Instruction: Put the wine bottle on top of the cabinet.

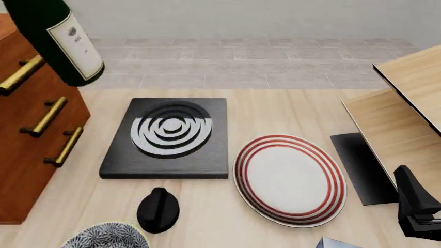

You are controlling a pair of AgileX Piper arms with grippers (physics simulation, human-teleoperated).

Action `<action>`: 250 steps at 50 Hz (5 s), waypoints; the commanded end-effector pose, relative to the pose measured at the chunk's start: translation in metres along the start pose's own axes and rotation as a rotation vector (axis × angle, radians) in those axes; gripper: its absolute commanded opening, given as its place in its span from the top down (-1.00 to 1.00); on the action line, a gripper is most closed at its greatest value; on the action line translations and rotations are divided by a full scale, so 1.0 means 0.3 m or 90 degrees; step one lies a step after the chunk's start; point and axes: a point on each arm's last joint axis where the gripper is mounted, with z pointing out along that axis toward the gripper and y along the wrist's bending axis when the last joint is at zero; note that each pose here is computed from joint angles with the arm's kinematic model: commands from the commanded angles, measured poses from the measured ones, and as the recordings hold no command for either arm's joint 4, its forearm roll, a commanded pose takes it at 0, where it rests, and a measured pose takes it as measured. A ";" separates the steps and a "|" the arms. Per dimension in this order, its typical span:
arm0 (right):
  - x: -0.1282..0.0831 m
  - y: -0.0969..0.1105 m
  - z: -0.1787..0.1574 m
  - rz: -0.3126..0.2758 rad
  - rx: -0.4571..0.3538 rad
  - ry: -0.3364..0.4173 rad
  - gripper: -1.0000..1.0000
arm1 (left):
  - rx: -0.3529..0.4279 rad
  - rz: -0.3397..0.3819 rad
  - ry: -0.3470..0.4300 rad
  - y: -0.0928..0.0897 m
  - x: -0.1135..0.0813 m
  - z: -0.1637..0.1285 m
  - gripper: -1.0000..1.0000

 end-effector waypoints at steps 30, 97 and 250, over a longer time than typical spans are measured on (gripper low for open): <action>0.000 0.000 0.000 0.000 0.000 0.000 -1.00 | -0.195 0.083 -0.035 0.137 -0.414 0.034 1.00; 0.000 0.000 0.000 0.000 0.000 0.000 -1.00 | -0.383 0.089 0.000 0.519 -0.353 0.229 1.00; 0.000 0.000 0.000 0.000 0.000 0.000 -1.00 | -0.287 0.091 -0.030 0.208 -0.463 -0.012 -1.00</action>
